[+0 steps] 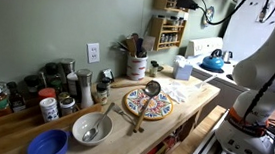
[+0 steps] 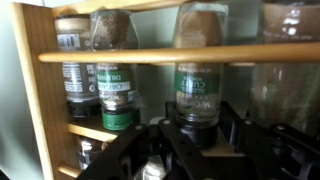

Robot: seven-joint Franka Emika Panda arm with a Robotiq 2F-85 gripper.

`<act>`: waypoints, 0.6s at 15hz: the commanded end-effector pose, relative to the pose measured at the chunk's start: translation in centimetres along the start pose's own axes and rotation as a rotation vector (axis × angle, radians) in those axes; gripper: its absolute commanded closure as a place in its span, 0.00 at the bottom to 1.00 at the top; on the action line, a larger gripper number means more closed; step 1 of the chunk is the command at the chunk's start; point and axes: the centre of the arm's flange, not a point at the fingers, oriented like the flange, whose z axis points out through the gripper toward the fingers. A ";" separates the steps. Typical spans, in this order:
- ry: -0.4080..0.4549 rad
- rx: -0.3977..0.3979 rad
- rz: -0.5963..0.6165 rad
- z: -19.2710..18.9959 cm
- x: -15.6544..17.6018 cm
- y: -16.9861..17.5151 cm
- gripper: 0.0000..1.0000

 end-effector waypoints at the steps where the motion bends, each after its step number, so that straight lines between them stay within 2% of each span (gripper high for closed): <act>1: -0.007 0.003 0.058 -1.8 -4.0 2.3 0.79; 9: 0.002 -0.019 0.172 -2.9 -5.1 2.8 0.79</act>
